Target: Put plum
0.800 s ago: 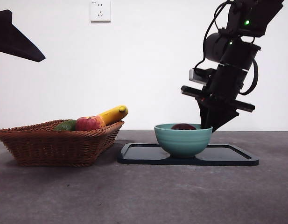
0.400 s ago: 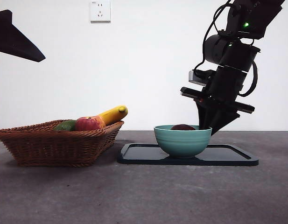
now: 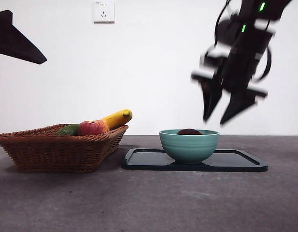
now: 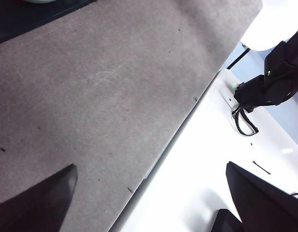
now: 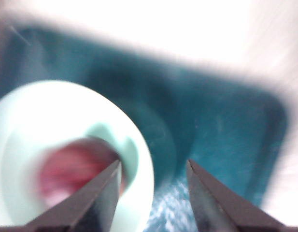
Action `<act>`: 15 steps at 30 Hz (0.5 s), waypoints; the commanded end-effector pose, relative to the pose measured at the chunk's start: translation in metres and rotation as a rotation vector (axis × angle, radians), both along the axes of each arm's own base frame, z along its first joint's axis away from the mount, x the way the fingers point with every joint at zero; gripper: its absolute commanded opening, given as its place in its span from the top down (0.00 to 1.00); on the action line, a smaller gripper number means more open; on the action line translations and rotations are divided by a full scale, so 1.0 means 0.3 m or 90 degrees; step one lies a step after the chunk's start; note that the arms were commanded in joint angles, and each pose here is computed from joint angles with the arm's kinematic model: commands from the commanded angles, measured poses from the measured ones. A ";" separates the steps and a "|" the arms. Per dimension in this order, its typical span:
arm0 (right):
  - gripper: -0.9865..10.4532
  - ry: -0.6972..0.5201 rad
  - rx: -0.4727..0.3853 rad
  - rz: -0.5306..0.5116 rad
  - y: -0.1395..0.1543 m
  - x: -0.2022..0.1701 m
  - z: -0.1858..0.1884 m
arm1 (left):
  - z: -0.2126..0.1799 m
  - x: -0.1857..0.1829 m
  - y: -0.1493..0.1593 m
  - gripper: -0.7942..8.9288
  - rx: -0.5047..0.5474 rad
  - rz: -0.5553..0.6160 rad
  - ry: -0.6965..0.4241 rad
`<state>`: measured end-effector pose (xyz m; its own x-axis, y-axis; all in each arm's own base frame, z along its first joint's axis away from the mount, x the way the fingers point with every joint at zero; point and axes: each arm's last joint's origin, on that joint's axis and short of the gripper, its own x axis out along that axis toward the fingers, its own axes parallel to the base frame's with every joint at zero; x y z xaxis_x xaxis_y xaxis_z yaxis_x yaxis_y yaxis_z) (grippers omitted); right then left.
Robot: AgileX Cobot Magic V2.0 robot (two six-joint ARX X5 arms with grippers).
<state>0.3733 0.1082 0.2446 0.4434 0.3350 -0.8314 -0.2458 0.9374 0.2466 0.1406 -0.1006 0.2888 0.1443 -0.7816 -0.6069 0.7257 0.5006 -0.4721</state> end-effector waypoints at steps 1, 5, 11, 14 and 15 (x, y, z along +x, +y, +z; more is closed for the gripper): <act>0.72 -0.060 0.020 -0.003 -0.013 -0.035 0.125 | 0.007 0.002 -0.005 0.41 -0.004 -0.005 -0.005; 0.72 -0.113 0.029 0.013 -0.039 -0.140 0.271 | 0.007 0.002 -0.005 0.41 -0.005 -0.005 -0.006; 0.72 -0.167 0.044 0.025 -0.075 -0.329 0.442 | 0.007 0.003 -0.005 0.41 -0.005 -0.005 -0.007; 0.72 -0.185 0.049 0.030 -0.096 -0.421 0.487 | 0.007 0.002 -0.005 0.41 -0.005 -0.005 -0.007; 0.72 -0.190 0.051 0.031 -0.102 -0.450 0.494 | 0.007 0.002 -0.005 0.41 -0.005 -0.005 -0.007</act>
